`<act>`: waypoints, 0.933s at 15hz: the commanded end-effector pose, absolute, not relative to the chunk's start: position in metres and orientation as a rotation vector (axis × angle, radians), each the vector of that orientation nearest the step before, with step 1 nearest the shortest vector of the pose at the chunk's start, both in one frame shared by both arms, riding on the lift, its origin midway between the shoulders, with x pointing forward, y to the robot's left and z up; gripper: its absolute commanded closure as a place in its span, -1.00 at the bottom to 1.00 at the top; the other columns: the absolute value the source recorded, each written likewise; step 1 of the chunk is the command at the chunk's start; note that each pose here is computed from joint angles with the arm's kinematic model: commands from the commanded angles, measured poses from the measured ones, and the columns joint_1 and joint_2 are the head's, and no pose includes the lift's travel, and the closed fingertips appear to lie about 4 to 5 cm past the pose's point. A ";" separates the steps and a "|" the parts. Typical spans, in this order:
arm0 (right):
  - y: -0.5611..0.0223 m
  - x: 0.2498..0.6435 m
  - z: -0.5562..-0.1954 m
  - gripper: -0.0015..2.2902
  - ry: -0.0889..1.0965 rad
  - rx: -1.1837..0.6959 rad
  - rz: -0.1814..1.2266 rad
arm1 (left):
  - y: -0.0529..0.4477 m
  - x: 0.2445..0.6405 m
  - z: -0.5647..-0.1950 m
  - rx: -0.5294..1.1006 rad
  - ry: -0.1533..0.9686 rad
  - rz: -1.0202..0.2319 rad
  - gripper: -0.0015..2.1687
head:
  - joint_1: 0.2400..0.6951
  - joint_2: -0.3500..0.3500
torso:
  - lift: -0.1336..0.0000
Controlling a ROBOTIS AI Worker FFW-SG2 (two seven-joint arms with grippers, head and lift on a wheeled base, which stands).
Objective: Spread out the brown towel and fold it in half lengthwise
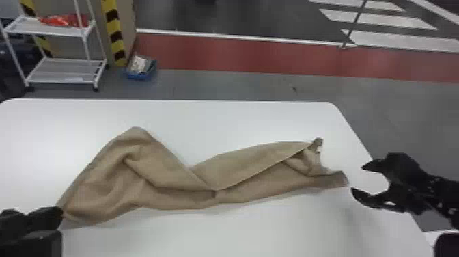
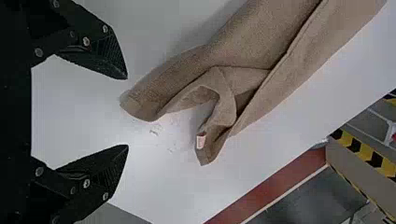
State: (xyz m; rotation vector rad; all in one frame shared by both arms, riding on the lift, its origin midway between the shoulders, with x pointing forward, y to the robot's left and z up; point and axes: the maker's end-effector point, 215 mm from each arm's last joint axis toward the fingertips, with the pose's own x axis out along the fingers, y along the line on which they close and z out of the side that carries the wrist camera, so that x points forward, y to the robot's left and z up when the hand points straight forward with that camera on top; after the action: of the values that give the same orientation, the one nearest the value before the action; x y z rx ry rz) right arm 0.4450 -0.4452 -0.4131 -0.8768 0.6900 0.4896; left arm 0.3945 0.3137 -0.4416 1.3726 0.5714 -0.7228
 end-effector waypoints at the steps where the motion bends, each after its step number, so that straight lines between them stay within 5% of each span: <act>1: -0.451 0.456 -0.413 -0.59 0.712 -0.896 0.483 | 0.314 0.395 -0.441 1.374 0.571 -0.723 0.27 | 1.00 -0.50 | -0.85; 14: -0.452 0.468 -0.444 -0.48 0.857 -0.900 0.549 | 0.318 0.394 -0.444 1.361 0.573 -0.719 0.27 | 1.00 -0.50 | -0.85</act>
State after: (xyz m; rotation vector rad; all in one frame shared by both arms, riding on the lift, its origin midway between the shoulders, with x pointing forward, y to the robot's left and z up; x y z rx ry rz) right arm 0.4653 -0.4522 -0.4422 -0.8931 0.8485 0.5463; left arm 0.3947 0.3177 -0.4431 1.3624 0.5720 -0.7180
